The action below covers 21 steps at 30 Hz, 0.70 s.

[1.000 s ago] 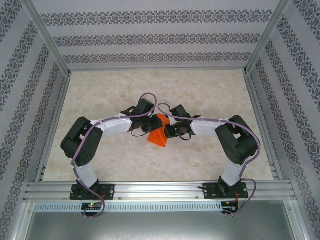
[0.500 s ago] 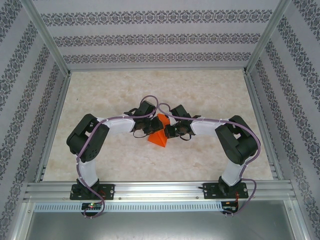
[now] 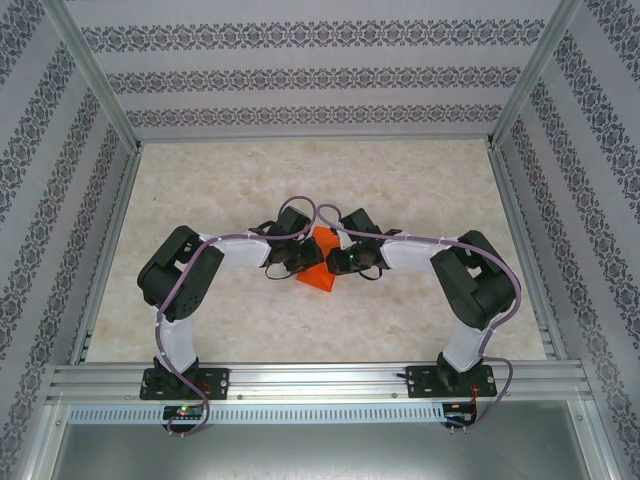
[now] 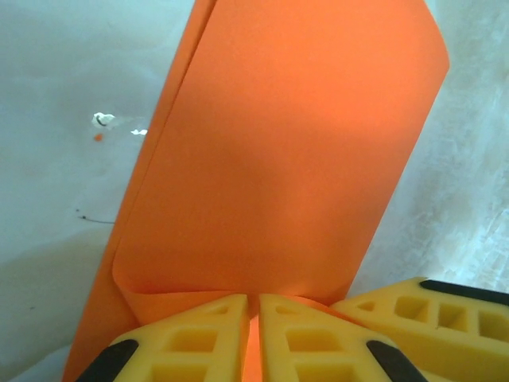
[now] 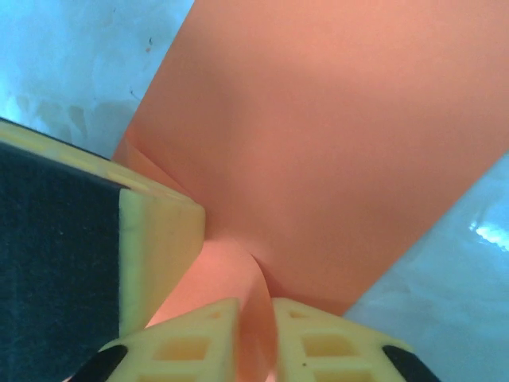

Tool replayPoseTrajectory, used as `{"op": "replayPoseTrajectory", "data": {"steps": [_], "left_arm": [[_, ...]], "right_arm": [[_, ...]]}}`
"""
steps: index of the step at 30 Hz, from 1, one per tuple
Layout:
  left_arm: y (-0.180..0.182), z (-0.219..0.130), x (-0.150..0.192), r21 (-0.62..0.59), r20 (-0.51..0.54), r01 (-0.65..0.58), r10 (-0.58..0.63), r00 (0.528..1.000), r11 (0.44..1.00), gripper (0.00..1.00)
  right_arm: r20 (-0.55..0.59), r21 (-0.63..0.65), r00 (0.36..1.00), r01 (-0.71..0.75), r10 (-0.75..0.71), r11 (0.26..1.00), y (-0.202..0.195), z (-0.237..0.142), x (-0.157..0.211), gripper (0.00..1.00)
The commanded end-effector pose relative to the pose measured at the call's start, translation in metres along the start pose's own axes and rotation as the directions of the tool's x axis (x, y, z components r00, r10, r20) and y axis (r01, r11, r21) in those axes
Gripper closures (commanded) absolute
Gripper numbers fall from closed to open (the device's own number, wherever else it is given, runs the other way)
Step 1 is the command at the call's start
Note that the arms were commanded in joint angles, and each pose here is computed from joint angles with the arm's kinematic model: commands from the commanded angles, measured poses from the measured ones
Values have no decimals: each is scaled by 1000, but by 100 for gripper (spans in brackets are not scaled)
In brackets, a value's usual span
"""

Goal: Fold a paper plane with a square sheet of paper (pick it up from the middle)
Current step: Fold the triangle a second time at the center of the table.

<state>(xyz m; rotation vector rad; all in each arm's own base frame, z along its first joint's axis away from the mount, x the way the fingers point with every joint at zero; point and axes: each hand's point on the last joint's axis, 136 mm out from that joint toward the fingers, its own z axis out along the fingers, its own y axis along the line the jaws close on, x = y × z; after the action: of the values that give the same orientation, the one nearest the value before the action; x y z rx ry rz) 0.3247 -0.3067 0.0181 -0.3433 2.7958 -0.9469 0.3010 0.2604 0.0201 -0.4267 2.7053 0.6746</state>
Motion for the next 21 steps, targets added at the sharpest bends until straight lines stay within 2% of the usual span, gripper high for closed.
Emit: {"op": "replayPoseTrajectory", "data": {"steps": [1,4,7,11,16,21], "left_arm": [[33,9,6,-92,-6,27,-28,1000,995,86],[33,9,6,-93,-7,27,-28,1000,995,86],[32,9,6,-91,-11,26,-27,1000,996,86],[30,8,5,-89,-8,21,-22,1000,996,86],[29,7,5,-89,-9,21,-22,1000,996,86],[28,7,4,-88,-9,18,-19,1000,996,86]], "right_arm": [[68,18,997,-42,41,999,-1,-28,-19,73],[121,-1,988,-92,91,996,1,-48,-24,68],[120,-110,985,-109,122,988,21,-57,-22,68],[52,-282,987,-131,152,950,58,-52,-14,82],[-15,-300,983,-179,183,937,66,-34,-1,94],[-61,-298,981,-196,186,934,67,-24,8,97]]}}
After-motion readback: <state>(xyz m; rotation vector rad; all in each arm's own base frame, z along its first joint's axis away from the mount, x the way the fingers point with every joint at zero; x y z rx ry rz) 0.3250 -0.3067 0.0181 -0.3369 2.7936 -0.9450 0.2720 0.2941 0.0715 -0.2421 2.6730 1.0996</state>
